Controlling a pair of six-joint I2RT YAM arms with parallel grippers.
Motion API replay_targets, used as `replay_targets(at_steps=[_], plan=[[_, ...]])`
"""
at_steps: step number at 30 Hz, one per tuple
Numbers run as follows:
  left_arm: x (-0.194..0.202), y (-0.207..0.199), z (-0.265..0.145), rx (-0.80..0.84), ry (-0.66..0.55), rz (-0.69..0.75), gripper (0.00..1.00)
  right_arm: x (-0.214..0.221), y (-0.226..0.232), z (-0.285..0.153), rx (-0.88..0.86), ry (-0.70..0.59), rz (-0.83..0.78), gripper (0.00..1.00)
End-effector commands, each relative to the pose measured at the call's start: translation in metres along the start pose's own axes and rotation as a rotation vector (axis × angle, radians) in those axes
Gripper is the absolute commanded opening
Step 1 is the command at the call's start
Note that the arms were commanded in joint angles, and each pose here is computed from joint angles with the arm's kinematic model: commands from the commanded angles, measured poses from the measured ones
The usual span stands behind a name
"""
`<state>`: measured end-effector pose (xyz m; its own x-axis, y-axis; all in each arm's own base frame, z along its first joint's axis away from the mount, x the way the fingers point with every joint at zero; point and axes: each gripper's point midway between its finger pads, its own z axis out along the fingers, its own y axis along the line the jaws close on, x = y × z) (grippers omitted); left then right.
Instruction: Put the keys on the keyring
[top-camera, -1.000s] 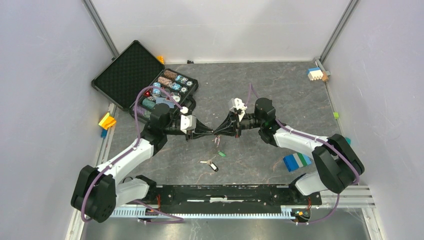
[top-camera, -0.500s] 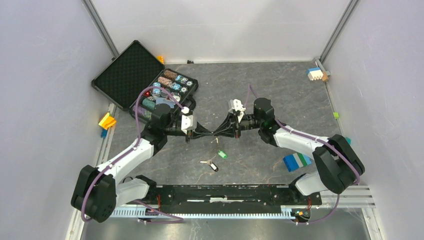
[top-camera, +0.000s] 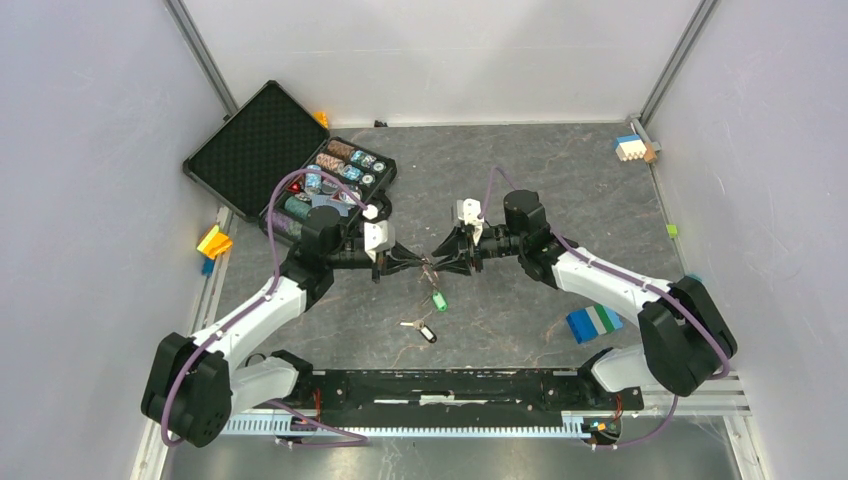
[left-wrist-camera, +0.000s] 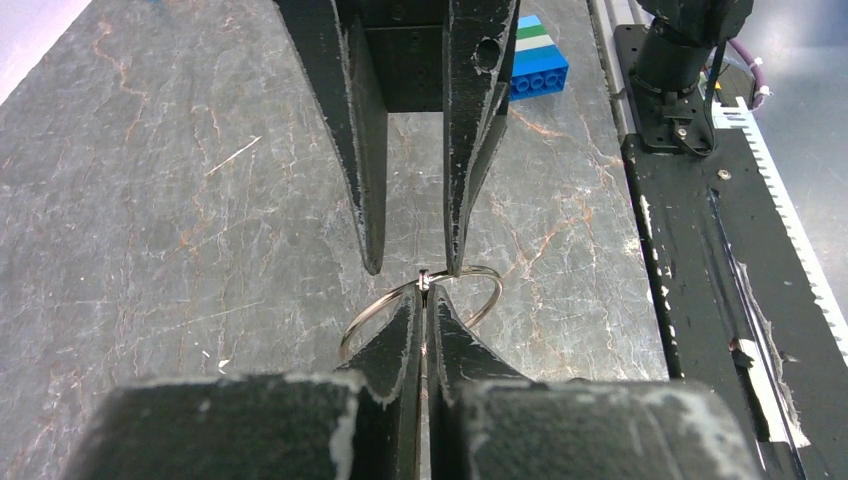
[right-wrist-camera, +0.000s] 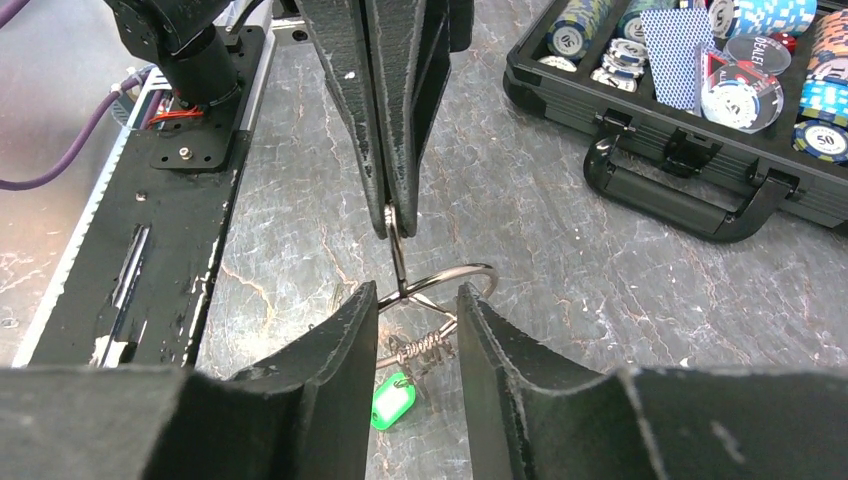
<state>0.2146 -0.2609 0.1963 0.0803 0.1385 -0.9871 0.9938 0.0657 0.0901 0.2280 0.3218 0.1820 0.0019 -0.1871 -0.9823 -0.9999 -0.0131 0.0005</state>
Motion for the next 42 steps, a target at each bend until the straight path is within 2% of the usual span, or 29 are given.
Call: replay_targets(at_steps=[1,11,17,22,24,42], plan=[[-0.031,0.011,0.001,-0.040,-0.047,0.038,0.02,-0.019,-0.004,-0.002,0.005,-0.027,-0.052,0.38],[-0.029,0.008,0.009,-0.026,-0.043,0.033,0.02,-0.021,0.000,0.006,-0.012,-0.033,-0.049,0.31],[-0.028,0.007,0.009,-0.027,-0.042,0.027,0.02,-0.019,0.000,0.008,-0.018,-0.028,-0.044,0.16],[-0.030,0.008,0.010,-0.037,-0.060,0.012,0.02,-0.019,0.003,0.009,-0.029,-0.029,-0.042,0.09],[-0.031,0.008,0.010,-0.039,-0.069,0.004,0.02,-0.019,0.003,0.010,-0.033,-0.030,-0.039,0.01],[-0.027,0.003,0.009,-0.024,-0.092,0.019,0.05,-0.027,0.001,0.001,-0.016,-0.072,-0.032,0.00]])
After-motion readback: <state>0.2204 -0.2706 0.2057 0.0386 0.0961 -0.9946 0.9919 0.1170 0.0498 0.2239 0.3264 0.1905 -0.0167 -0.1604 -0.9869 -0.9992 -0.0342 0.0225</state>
